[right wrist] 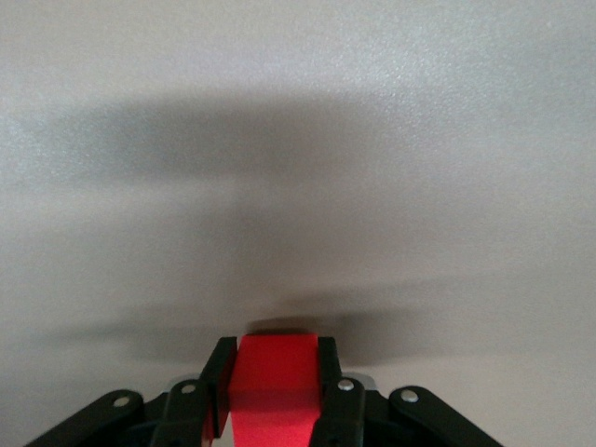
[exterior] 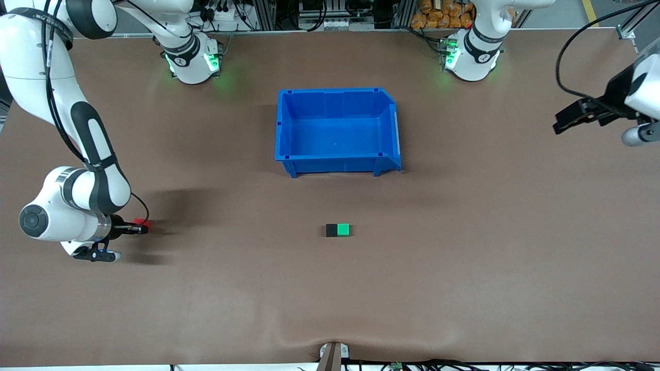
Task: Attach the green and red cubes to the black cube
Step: 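Close the right gripper on the red cube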
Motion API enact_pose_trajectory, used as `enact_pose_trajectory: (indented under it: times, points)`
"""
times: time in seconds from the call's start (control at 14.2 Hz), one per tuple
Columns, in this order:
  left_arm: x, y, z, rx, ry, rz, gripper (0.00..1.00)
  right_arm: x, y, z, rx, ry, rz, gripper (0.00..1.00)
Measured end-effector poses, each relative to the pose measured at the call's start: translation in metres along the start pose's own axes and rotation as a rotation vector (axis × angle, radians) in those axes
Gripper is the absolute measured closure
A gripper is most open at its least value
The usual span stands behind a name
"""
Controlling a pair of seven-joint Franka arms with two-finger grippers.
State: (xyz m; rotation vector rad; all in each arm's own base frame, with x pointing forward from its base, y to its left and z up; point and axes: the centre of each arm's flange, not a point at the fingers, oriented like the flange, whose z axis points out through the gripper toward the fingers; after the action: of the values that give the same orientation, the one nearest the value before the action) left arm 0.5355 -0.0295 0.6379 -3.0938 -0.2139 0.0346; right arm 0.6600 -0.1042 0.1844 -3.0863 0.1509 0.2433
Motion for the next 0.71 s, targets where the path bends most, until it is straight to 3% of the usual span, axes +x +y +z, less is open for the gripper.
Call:
enact_pose_trajectory:
  times: [0.56, 0.71]
  points:
    - [-0.009, -0.004, -0.014, -0.007, 0.029, 0.019, 0.00, 0.000, -0.009, 0.001, 0.008, -0.005, 0.120, 0.60]
    - [-0.009, -0.004, -0.016, -0.008, 0.032, 0.020, 0.00, -0.002, -0.012, 0.002, 0.009, -0.034, 0.161, 0.60]
